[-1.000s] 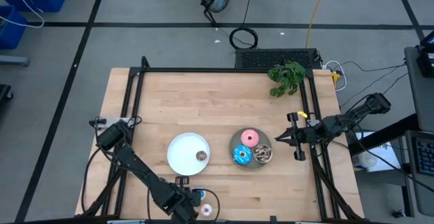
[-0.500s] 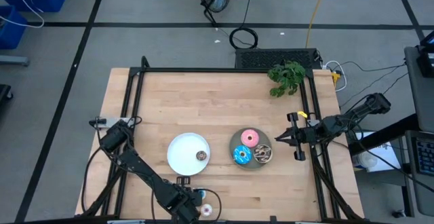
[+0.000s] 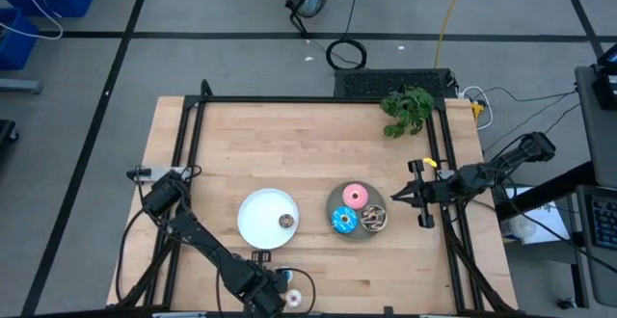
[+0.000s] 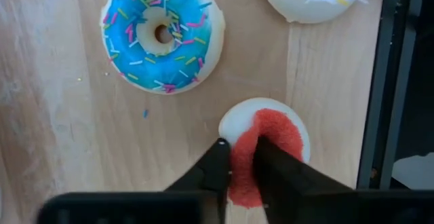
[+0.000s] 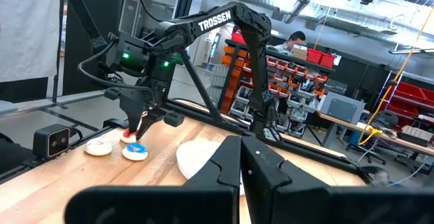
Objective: Pick & Place donuts
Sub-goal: Put the small orange donut on the white plate
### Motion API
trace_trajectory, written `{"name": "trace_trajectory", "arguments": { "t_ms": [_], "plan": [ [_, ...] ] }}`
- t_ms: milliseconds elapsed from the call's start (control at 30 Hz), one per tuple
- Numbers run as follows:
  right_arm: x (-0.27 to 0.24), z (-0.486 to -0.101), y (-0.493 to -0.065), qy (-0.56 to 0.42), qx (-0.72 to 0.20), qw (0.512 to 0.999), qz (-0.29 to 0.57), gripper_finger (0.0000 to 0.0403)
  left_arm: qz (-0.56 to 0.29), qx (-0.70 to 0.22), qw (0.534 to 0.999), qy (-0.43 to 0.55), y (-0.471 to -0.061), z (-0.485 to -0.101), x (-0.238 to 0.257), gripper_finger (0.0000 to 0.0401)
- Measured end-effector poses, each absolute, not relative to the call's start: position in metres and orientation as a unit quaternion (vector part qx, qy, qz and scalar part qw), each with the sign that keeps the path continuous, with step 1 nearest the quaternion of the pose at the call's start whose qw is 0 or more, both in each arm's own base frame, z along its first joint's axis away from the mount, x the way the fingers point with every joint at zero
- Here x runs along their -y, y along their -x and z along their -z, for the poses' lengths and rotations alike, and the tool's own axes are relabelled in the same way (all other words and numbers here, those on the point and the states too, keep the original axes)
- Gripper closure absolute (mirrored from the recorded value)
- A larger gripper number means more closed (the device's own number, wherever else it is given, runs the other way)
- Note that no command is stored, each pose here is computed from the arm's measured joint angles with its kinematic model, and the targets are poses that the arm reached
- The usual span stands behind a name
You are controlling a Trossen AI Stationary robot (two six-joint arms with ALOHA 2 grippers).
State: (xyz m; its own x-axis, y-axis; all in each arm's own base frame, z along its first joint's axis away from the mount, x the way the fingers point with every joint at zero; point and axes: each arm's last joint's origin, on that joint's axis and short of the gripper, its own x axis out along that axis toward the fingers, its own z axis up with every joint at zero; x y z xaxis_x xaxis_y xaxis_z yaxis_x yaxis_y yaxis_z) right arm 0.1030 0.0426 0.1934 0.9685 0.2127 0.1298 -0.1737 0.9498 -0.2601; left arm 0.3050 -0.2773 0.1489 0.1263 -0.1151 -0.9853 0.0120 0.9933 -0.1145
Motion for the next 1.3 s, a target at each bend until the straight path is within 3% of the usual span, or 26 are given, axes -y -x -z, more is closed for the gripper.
{"name": "trace_trajectory", "arguments": {
  "t_ms": [133, 333, 500, 1067, 1300],
  "plan": [
    [-0.043, -0.193, -0.103, 0.124, 0.078, 0.984, -0.098, 0.0403, 0.044, -0.660, 0.749, 0.037, -0.305, -0.149, 0.277, 0.0388],
    [-0.043, -0.193, -0.103, 0.124, 0.078, 0.984, -0.098, 0.0403, 0.042, -0.661, 0.748, 0.040, -0.306, -0.150, 0.276, 0.0376],
    [-0.043, -0.193, -0.103, 0.124, 0.078, 0.984, -0.098, 0.0403, 0.031, -0.665, 0.745, 0.029, -0.300, -0.163, 0.269, 0.0392],
    [-0.043, -0.193, -0.103, 0.124, 0.078, 0.984, -0.098, 0.0403, -0.074, -0.606, 0.792, -0.025, -0.247, -0.284, 0.204, 0.0383],
    [-0.043, -0.193, -0.103, 0.124, 0.079, 0.984, -0.098, 0.0403, -0.087, -0.603, 0.793, -0.028, -0.250, -0.310, 0.159, 0.0393]
  ]
}}
